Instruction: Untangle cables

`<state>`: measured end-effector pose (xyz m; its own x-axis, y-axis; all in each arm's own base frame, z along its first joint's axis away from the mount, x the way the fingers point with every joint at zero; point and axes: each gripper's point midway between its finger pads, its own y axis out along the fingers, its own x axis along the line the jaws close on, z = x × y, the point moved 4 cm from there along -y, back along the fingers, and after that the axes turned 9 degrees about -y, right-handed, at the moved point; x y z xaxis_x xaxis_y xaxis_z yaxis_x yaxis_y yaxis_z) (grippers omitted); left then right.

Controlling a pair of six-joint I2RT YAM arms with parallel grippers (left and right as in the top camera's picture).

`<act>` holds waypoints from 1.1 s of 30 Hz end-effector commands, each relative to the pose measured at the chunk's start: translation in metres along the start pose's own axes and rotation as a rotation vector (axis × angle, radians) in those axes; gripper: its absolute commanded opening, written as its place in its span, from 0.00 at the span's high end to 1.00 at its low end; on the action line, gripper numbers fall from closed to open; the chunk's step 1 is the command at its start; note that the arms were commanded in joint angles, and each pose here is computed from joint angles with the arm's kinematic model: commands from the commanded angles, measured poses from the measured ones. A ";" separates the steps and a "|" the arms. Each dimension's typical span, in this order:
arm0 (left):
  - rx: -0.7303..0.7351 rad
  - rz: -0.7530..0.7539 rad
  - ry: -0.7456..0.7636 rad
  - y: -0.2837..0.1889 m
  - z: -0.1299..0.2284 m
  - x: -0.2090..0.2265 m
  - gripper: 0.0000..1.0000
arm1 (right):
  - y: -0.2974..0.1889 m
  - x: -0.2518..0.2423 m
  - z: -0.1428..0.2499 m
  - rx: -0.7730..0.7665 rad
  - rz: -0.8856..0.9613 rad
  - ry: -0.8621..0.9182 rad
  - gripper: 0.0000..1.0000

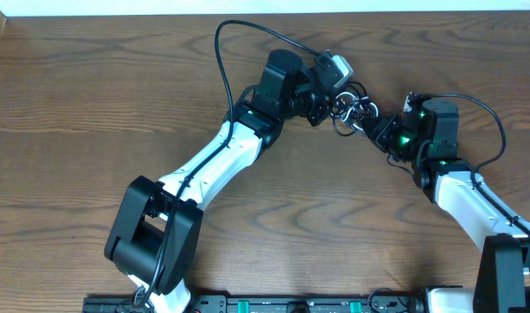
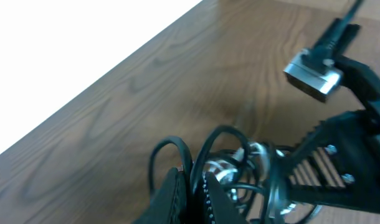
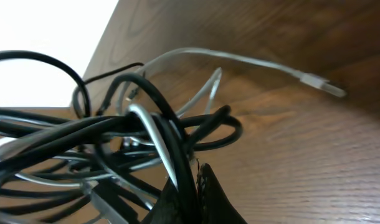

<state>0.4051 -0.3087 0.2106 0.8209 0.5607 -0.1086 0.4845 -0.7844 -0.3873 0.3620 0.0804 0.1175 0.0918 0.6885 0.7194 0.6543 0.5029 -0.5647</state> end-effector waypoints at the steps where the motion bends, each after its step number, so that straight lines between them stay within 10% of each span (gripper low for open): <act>1: -0.070 -0.129 0.013 -0.016 -0.026 0.028 0.93 | -0.003 -0.028 0.002 -0.010 0.127 -0.025 0.99; 33: -0.103 -0.188 0.003 -0.045 -0.041 0.050 0.93 | -0.026 -0.090 -0.003 -0.070 0.560 -0.172 0.99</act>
<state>0.4253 -0.2759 0.2256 0.7655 0.6366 -0.0935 0.5684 -0.7373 -0.3651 0.3423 0.0394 0.0793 0.1963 0.8835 0.4254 0.5907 0.2398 -0.7704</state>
